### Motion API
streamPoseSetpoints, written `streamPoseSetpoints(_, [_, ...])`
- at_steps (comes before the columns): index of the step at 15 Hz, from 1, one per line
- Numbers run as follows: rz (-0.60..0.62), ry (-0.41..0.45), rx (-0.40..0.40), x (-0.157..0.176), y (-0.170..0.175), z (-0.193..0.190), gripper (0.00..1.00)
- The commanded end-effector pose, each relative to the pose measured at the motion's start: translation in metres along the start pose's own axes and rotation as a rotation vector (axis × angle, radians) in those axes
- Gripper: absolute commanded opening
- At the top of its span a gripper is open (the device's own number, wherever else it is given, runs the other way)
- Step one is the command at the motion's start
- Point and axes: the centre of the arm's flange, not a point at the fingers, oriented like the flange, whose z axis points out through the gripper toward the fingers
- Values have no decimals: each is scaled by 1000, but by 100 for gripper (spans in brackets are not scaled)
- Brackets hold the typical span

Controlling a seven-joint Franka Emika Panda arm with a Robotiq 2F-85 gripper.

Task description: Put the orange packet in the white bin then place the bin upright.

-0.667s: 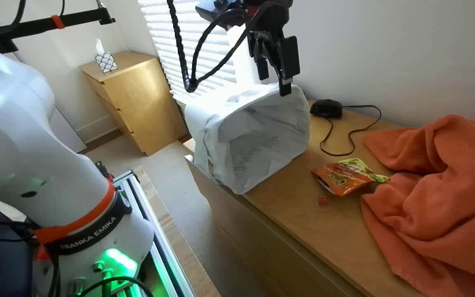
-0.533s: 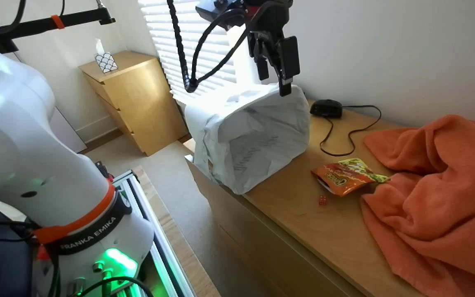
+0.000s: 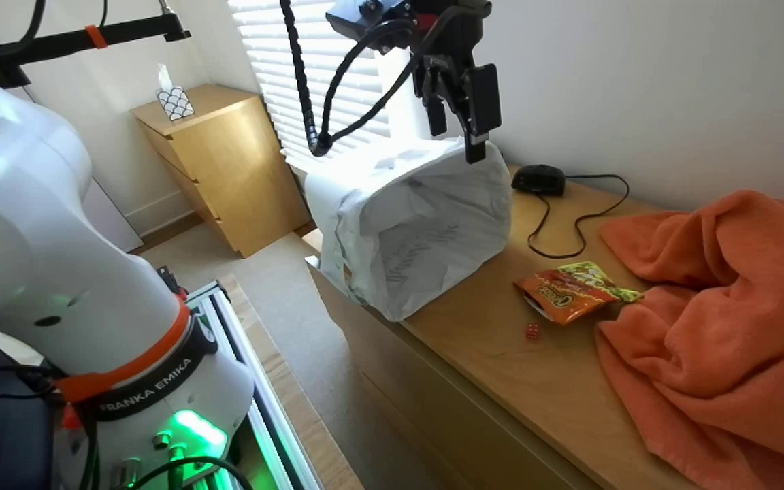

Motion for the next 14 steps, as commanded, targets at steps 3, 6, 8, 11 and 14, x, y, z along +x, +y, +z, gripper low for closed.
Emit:
streamPoseSetpoints(3, [3, -35, 71, 15, 80, 20, 100])
streamPoseSetpoints(6, [15, -52, 138, 19, 126, 36, 100])
streamPoseSetpoints(8, [55, -50, 195, 24, 154, 50, 100])
streamPoseSetpoints(11, [86, -10, 269, 31, 181, 72, 100])
streamPoseSetpoints(14, [118, 4, 325, 38, 197, 97, 100])
